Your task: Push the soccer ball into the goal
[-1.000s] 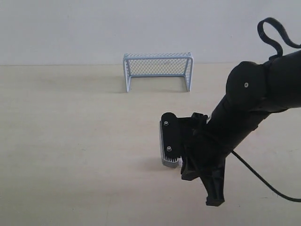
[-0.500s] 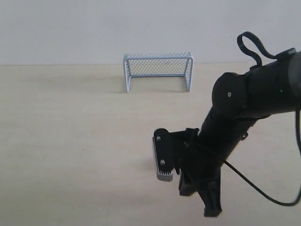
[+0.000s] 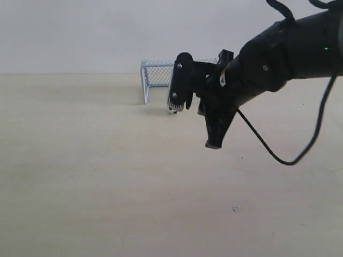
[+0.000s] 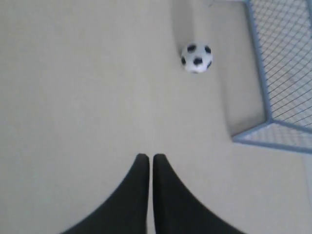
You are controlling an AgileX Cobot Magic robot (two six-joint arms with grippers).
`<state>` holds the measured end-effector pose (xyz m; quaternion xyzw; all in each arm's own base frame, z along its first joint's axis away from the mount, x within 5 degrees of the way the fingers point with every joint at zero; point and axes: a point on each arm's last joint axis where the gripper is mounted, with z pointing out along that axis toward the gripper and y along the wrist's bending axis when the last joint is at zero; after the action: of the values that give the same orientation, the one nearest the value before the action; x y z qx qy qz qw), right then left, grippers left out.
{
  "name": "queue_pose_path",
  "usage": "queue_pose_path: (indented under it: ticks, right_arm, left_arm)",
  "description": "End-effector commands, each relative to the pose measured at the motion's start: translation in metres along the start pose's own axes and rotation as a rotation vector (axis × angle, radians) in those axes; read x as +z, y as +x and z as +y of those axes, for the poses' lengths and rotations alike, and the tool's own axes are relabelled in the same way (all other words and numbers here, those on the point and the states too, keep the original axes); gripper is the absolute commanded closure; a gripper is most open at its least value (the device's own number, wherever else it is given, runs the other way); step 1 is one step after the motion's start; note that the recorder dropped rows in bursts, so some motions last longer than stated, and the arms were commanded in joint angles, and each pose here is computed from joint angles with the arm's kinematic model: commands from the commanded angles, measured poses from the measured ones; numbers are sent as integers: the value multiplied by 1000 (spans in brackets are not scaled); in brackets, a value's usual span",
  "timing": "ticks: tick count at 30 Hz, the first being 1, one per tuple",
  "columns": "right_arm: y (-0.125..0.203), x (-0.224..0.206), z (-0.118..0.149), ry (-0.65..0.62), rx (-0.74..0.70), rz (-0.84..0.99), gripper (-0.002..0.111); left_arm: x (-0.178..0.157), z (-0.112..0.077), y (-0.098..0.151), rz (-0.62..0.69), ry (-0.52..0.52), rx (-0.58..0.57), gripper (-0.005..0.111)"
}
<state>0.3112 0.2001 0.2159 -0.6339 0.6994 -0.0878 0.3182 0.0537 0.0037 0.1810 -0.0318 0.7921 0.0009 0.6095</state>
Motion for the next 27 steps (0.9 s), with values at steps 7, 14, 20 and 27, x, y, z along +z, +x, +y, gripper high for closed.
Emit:
queue_pose_path:
  ticks: [7,14,20,27]
  right_arm:
    - [16,-73,56,-64,186,5,108]
    - [15,-116,83,-95,379,-92,108]
    - [18,-128,101,-133,508,-158,108]
    - [22,-121,120,-157,612,-254,108]
  left_arm:
    - [-1,0,-2,-10,-1,-3,100]
    - [-1,0,-2,-10,-1,-3,100]
    - [-1,0,-2,-10,-1,-3,100]
    - [-1,0,-2,-10,-1,-3,100]
